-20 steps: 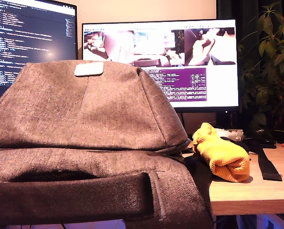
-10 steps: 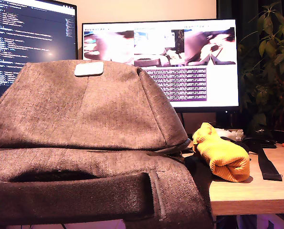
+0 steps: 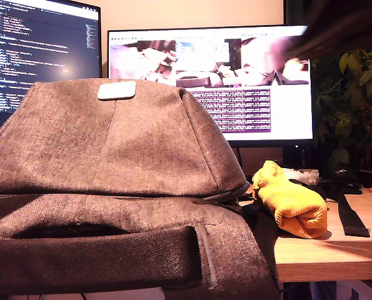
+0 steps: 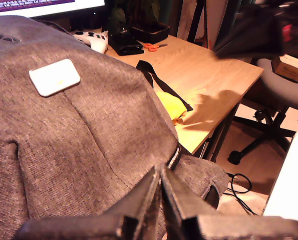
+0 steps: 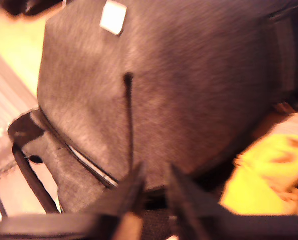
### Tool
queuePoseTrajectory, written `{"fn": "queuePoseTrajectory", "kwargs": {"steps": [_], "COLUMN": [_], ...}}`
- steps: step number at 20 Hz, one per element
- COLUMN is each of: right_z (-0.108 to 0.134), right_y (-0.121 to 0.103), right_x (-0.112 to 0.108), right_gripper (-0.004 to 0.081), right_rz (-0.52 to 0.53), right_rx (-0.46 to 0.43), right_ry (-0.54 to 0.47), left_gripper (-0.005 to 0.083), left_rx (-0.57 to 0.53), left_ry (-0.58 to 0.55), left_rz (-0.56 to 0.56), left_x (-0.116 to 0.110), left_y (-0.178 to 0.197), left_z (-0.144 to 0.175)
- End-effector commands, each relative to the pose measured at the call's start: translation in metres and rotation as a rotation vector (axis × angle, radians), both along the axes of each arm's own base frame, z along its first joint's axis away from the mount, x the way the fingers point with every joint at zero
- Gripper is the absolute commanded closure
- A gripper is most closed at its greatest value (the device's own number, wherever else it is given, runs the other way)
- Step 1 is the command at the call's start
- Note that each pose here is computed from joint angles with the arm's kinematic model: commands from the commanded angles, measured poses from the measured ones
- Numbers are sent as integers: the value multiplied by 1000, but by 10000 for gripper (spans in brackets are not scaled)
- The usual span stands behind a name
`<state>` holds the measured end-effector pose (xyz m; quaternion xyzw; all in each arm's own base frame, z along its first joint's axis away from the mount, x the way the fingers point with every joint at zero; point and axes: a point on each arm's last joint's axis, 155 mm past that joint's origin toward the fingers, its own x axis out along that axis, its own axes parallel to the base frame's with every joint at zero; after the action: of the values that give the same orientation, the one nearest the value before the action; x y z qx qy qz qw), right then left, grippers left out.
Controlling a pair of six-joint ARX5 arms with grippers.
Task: Pack the pair of socks inside the grey Google backpack
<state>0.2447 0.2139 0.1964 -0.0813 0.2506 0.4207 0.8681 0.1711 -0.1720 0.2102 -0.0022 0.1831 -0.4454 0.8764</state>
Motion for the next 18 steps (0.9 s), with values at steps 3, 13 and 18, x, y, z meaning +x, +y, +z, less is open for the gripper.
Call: {"fn": "queuePoseTrajectory", "kwargs": {"steps": [3, 13, 18], "right_z": [17, 9, -24], "right_y": [24, 85, 87], "right_x": [17, 52, 76], "right_gripper": [234, 162, 174], "right_rz": [57, 125, 56], "right_rx": [-52, -132, -223], "right_ry": [-66, -77, -76], "left_gripper": [794, 794, 795], "left_rx": [12, 30, 31], "left_ry": [12, 20, 19], "left_rz": [-6, 9, 11], "left_x": [1, 2, 2], "left_y": [-1, 2, 2], "left_z": [-8, -12, -12]}}
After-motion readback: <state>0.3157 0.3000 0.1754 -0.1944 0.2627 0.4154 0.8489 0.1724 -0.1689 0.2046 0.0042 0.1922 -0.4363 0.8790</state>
